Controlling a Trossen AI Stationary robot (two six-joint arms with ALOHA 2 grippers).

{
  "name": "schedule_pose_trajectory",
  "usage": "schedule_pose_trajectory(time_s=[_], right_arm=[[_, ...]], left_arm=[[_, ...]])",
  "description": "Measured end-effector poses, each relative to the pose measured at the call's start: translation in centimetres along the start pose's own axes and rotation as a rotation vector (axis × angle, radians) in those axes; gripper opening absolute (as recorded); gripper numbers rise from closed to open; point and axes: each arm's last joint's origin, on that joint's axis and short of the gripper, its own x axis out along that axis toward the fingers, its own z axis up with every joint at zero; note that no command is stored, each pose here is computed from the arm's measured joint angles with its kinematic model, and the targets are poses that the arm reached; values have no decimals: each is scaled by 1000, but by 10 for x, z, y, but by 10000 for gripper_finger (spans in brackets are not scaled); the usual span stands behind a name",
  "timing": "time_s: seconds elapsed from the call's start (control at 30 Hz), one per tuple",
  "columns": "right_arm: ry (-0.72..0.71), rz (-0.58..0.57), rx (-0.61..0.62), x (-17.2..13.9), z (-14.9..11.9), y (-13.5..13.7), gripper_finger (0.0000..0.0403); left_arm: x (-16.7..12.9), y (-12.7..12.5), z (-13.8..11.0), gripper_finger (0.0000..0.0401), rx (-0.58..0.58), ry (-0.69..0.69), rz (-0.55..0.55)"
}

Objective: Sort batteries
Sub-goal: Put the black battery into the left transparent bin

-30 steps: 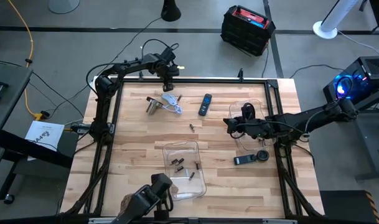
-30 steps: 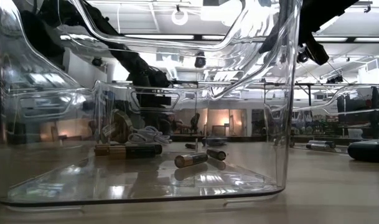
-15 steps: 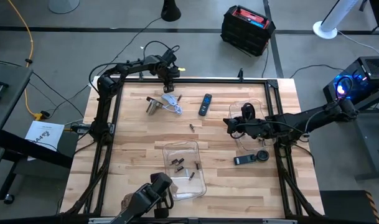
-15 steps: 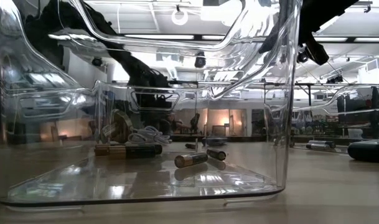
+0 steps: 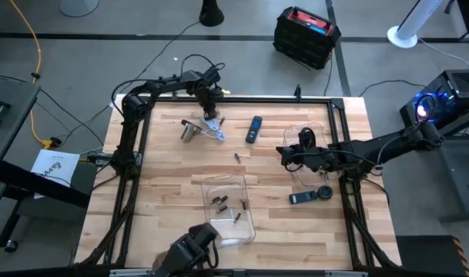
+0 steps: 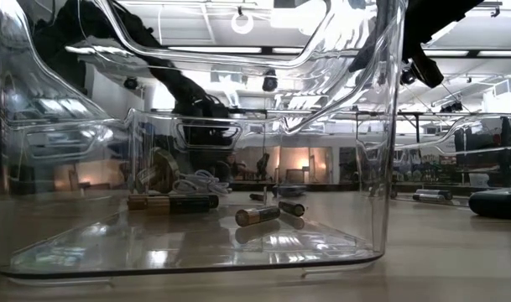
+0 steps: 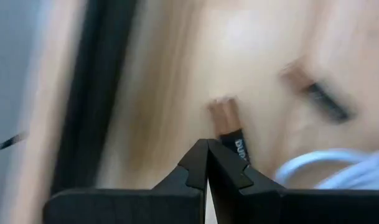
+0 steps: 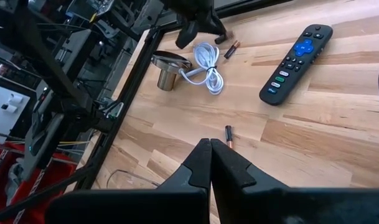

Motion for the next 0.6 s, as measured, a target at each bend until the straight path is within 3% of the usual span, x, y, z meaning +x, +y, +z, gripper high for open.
schedule_pose_trajectory(time_s=[0.3,0.6], right_arm=[[0,0,-7,0,0,0,0],[3,2,-21,0,0,0,0]], left_arm=[[2,-29,17,0,11,-12,-32],[5,-55,20,0,57,71,-78]])
